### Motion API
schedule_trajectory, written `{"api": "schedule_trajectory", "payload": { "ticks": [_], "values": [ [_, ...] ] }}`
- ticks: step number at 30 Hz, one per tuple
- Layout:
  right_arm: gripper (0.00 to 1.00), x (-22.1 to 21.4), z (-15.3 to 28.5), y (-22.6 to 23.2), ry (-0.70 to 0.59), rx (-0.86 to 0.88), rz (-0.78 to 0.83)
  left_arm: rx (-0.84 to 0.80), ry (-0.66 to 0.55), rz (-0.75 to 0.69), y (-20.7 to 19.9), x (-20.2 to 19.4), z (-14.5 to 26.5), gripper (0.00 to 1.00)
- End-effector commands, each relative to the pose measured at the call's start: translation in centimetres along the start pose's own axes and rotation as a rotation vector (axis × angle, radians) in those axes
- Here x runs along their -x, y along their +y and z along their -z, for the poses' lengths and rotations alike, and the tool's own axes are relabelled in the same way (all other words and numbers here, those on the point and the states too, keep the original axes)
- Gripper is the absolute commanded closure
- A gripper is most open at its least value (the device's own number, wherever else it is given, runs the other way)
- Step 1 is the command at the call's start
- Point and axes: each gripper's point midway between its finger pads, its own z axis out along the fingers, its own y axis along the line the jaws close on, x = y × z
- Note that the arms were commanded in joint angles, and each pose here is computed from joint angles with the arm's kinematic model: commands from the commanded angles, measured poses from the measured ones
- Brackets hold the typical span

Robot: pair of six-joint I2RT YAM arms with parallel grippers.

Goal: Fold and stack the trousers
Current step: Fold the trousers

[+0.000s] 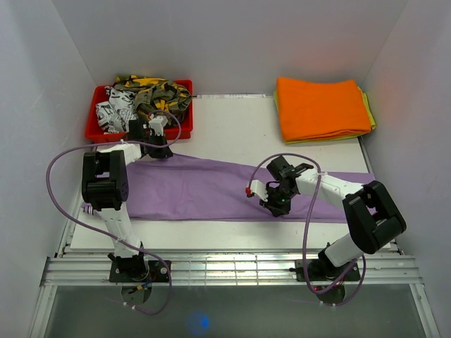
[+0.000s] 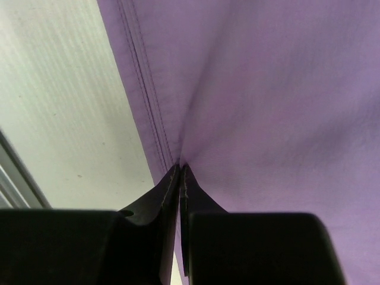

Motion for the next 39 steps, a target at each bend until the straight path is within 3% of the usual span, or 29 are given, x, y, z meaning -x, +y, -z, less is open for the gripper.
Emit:
{"api": "schedule_trajectory", "payload": {
  "ticks": [1, 12, 19, 24, 25, 26, 27, 28, 31, 34, 39],
  "values": [
    [0.92, -0.9, 1.0, 3.2, 0.018, 0.122, 0.005, 0.053, -0.042, -0.005, 1.1, 2.0, 0.2, 1.0],
    [0.92, -2.8, 0.0, 4.9, 0.053, 0.177, -0.019, 0.167, -0.116, -0.009, 2.9, 3.6, 0.8, 1.0],
    [0.92, -3.2, -0.3, 5.1, 0.069, 0.193, -0.036, 0.264, -0.311, 0.027, 4.1, 7.6, 3.6, 1.0],
    [0.92, -2.0, -0.2, 4.2, 0.054, 0.186, -0.065, 0.228, -0.261, -0.006, 3.9, 6.7, 2.7, 1.0],
    [0.9, -1.3, 0.0, 3.9, 0.041, 0.182, -0.094, 0.201, -0.219, -0.024, 3.5, 5.9, 2.5, 0.95],
    [0.85, -0.7, 0.1, 3.5, 0.032, 0.179, -0.11, 0.135, -0.22, -0.046, 2.4, 6.7, 2.5, 0.7],
    [0.78, 1.0, 0.9, 2.2, -0.008, 0.148, -0.113, 0.107, -0.217, -0.071, 1.7, 7.0, 2.8, 0.6],
    [0.65, 2.0, 1.5, 1.7, -0.043, 0.145, -0.129, 0.077, -0.204, -0.075, 1.0, 6.9, 3.2, 0.55],
    [0.34, 5.3, 3.8, -0.6, -0.132, 0.097, -0.16, 0.001, -0.209, -0.139, -1.5, 8.1, 5.7, 0.47],
    [0.12, 7.2, 6.5, -3.0, -0.224, 0.042, -0.213, -0.043, -0.149, -0.211, -3.4, 7.9, 8.5, 0.42],
    [0.07, 7.1, 7.9, -5.4, -0.279, 0.014, -0.314, -0.07, 0.046, -0.243, -3.9, 2.6, 11.4, 0.4]
  ]
}}
